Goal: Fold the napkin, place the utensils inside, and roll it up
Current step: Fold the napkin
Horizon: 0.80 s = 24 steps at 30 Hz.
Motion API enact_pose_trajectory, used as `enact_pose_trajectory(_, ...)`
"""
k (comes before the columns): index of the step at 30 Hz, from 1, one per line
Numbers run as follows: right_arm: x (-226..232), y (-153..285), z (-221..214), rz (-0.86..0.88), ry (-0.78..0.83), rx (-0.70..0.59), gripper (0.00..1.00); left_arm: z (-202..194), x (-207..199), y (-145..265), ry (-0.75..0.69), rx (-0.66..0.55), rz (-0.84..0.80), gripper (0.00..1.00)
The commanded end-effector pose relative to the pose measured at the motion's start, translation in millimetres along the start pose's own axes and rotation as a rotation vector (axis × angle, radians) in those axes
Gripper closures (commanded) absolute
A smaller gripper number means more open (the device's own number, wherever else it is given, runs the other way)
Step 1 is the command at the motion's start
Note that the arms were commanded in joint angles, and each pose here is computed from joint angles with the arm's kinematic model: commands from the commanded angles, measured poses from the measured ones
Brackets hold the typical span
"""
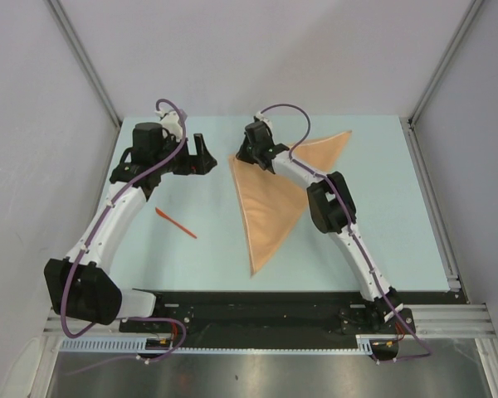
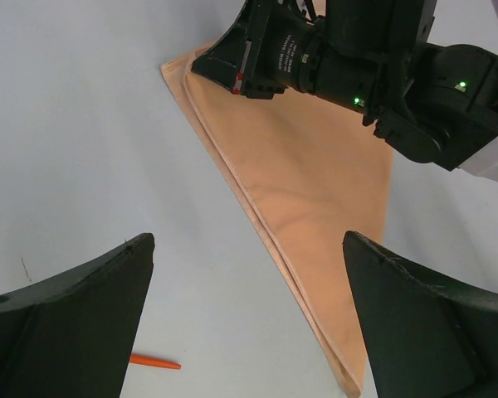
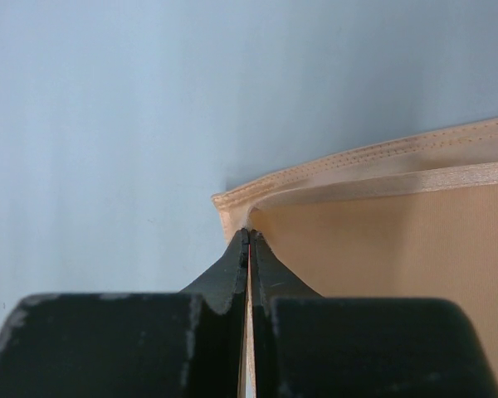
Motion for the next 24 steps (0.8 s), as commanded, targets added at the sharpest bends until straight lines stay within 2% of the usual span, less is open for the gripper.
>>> enact_pose_trajectory(1, 13, -6, 5, 0.066, -0.029, -0.033, 1.0, 4, 1, 0, 0.015, -0.03, -0.015, 0.0)
enact_pose_trajectory(11, 14, -13, 7, 0.094, -0.036, -0.034, 1.0, 4, 3, 0, 0.019, -0.029, -0.018, 0.0)
enact_pose_trajectory(13, 18, -11, 8, 0.111, -0.022, -0.043, 0.94, 4, 4, -1, 0.022, -0.027, -0.013, 0.0)
enact_pose_trajectory(20, 29, -5, 9, 0.162, 0.005, -0.02, 0.95, 3, 7, -1, 0.027, -0.027, -0.004, 0.0)
enact_pose_trajectory(24, 25, -9, 4, 0.165, 0.008, -0.004, 0.89, 2, 8, -1, 0.027, -0.023, -0.001, 0.0)
Point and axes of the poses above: each gripper's point midway between its finger pads, its own y axis back along the fingers, its own x axis along the line the jaws close on, z = x × y, the point moved 9 cm from there along y, back along the fingers, and after that the axes turned 13 degrees about -y, right-handed, at the moved point
